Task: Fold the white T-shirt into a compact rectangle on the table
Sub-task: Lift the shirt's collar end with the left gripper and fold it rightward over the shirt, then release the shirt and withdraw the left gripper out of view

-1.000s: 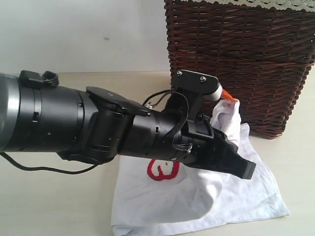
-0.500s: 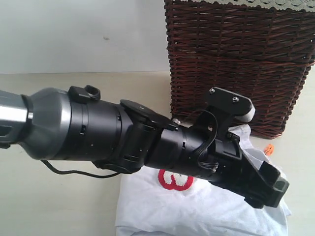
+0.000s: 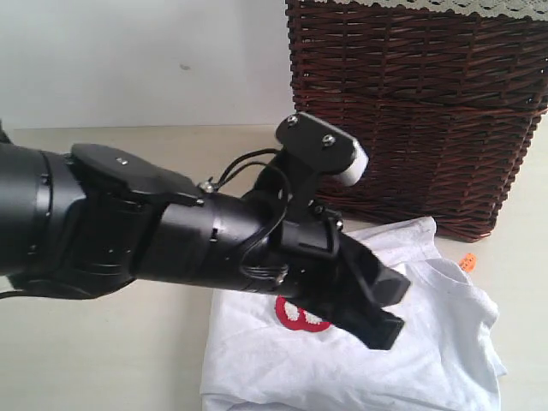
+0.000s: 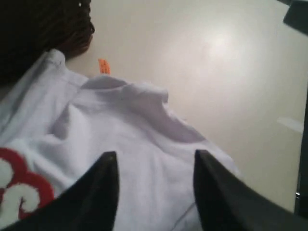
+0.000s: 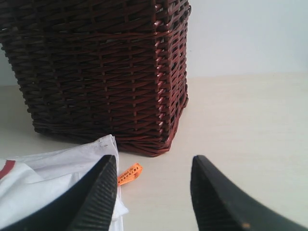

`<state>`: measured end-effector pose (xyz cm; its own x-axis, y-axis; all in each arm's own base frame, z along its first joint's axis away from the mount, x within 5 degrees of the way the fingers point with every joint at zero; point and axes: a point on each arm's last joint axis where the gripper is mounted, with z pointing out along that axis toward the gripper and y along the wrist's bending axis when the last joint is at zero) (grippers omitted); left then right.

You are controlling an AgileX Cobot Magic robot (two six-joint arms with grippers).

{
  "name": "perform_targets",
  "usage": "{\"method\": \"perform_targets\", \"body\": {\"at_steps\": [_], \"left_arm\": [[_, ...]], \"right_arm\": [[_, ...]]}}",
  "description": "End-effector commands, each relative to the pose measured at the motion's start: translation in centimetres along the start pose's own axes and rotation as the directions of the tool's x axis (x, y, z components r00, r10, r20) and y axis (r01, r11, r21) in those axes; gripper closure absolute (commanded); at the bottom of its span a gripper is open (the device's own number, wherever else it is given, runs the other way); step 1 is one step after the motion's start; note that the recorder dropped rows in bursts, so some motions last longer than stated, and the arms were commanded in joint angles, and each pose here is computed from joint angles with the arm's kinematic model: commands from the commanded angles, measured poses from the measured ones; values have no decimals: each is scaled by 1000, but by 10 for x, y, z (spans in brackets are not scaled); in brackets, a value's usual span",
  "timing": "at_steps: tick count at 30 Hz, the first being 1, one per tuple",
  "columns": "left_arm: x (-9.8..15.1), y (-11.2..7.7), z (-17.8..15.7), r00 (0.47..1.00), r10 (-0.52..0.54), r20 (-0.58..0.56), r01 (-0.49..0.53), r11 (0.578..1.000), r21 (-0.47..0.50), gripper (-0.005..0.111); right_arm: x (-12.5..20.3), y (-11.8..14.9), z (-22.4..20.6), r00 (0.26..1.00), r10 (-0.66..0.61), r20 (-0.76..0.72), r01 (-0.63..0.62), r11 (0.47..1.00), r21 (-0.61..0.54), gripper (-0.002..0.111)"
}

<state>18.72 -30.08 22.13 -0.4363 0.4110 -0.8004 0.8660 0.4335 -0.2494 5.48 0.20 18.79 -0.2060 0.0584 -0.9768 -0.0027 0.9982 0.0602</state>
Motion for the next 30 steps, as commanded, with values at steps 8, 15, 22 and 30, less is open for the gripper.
{"method": "perform_targets", "body": {"at_steps": [8, 15, 22, 30], "left_arm": [[-44, 45, -106, 947, -99, 306, 156, 973, -170, 107], [-46, 68, -206, 837, -36, 547, 365, 780, -508, 107], [26, 19, -326, 666, 248, 704, 461, 605, -649, 107], [129, 10, -294, 689, 233, 686, 452, 603, -658, 107]], "right_arm": [[0, -1, 0, 1000, -1, 14, 1, 1000, 7, 61], [0, -1, 0, 1000, -1, 14, 1, 1000, 7, 61], [0, -1, 0, 1000, -1, 14, 1, 1000, 7, 61], [0, -1, 0, 1000, -1, 14, 1, 1000, 7, 61]]}}
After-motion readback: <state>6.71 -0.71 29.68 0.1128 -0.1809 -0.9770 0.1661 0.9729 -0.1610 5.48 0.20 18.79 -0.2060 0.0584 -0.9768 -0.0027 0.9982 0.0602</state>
